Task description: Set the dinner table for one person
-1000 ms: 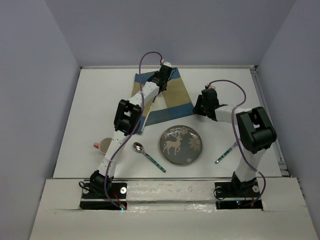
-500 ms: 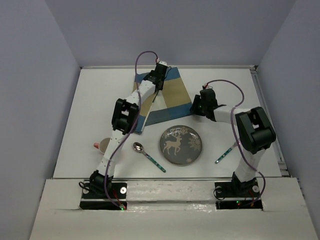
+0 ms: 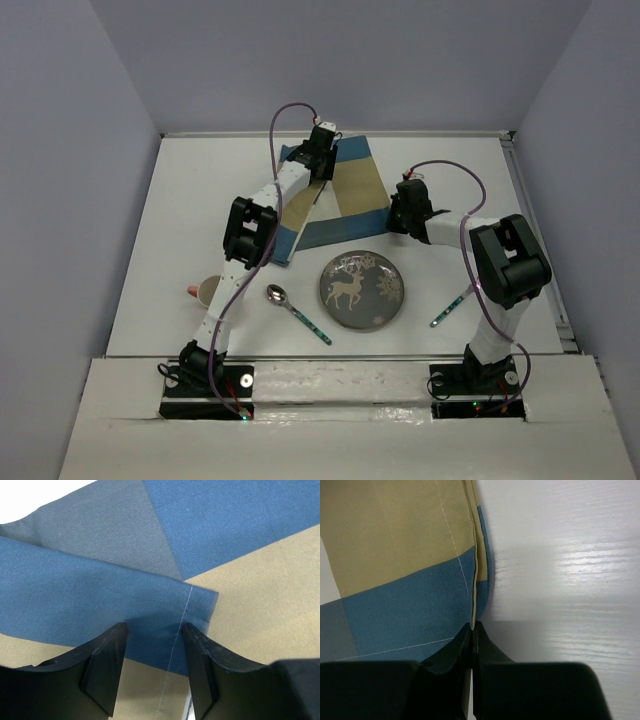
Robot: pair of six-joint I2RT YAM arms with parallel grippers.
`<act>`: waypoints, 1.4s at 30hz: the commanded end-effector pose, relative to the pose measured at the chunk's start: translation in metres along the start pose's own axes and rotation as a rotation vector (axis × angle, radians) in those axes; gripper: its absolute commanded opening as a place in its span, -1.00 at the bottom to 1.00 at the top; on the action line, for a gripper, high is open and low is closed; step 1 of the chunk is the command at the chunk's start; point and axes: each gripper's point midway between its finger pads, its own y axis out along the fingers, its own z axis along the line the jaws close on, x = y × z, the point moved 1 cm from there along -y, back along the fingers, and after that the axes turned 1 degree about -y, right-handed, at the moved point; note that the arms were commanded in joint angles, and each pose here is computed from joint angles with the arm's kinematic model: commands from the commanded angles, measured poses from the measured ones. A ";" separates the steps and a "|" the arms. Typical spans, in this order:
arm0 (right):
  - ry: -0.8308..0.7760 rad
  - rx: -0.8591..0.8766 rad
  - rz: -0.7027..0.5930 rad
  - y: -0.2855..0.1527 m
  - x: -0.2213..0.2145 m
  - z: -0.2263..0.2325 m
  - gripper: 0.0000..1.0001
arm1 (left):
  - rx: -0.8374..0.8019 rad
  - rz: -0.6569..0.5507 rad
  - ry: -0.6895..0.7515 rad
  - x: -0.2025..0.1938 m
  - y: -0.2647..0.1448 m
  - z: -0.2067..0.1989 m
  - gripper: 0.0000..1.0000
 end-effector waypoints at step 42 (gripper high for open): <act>-0.027 -0.088 -0.018 -0.018 0.000 -0.016 -1.00 | -0.073 -0.059 -0.035 0.025 -0.006 -0.044 -0.07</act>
